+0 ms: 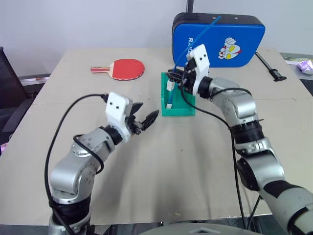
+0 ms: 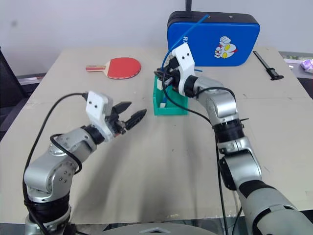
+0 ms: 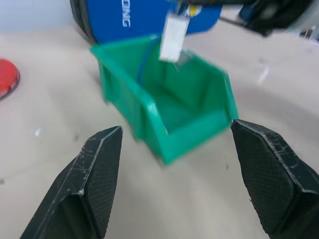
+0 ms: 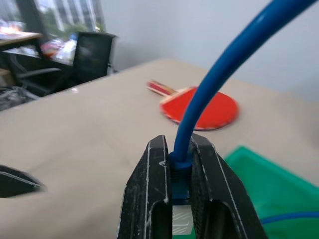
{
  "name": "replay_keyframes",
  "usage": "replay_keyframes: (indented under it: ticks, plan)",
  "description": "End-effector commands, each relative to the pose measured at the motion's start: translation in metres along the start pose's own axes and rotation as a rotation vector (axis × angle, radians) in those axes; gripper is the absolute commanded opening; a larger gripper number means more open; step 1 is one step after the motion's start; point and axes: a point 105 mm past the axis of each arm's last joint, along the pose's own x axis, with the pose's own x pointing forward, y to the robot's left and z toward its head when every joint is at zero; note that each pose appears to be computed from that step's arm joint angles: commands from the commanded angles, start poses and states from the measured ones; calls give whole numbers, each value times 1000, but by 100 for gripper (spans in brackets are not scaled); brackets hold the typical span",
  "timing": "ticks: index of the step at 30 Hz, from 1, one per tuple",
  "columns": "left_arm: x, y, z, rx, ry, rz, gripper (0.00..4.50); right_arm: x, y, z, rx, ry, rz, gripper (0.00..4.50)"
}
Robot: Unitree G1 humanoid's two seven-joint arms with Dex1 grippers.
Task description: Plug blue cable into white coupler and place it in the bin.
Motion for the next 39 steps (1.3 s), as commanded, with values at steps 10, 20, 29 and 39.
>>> replay_keyframes:
  ticks: [10,20,29,39]
  plan:
    - [-3,3,21,33,33,38,361,-2,-33,-3,30,33,-57,425]
    - [-16,1,7,29,58,49,361,-98,-35,6,-54,-22,-95,447]
    - [-60,-5,-77,48,194,109,361,-220,-18,-96,-238,118,-22,447]
    - [-95,-31,-125,48,182,-50,447,-274,-5,-159,-39,230,-8,450]
